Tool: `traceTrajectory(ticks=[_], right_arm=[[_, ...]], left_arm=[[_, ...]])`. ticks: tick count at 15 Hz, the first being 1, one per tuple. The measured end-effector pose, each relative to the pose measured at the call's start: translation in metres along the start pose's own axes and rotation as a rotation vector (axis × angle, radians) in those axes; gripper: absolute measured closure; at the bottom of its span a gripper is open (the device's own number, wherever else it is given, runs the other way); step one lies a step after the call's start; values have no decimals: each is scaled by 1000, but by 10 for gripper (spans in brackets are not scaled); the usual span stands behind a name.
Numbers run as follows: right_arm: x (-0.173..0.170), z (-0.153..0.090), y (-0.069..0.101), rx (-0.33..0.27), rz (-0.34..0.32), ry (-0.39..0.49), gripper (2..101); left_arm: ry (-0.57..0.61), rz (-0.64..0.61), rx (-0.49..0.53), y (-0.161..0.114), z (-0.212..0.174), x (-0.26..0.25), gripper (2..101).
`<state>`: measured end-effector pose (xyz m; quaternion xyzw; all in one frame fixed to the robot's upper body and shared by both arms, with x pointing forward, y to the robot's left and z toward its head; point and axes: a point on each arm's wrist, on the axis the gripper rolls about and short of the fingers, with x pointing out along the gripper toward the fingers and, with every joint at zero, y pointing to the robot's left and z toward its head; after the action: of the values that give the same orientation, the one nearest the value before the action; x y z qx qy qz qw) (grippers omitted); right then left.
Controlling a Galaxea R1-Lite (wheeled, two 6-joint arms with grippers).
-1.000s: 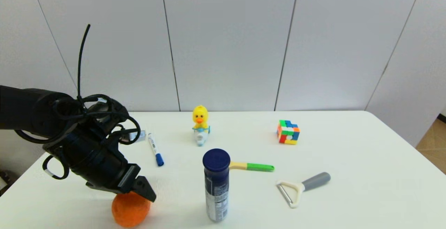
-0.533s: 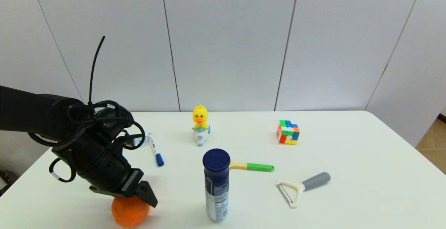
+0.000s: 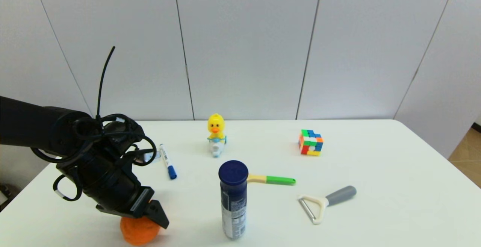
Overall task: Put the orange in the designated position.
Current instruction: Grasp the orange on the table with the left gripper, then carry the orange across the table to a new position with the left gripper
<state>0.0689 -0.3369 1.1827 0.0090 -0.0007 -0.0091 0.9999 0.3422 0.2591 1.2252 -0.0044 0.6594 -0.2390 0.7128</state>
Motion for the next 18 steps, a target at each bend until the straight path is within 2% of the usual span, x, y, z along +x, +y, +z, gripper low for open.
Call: traceTrajectory(ticks=[6,8,9,13,18], right_arm=[[0,0,0,0,0,0,50],[0,0,0,0,0,0,50],[0,0,0,0,0,0,50],[0,0,0,0,0,0,50],[0,0,0,0,0,0,50]], left_arm=[[-5,1,2,1,1,3,68],[-2,19,4,1,0,4,263],[3,27,5,1,-1,5,303],[-21,32,17,-1,0,3,324],[-208,34,129,-20,19,-14,326]])
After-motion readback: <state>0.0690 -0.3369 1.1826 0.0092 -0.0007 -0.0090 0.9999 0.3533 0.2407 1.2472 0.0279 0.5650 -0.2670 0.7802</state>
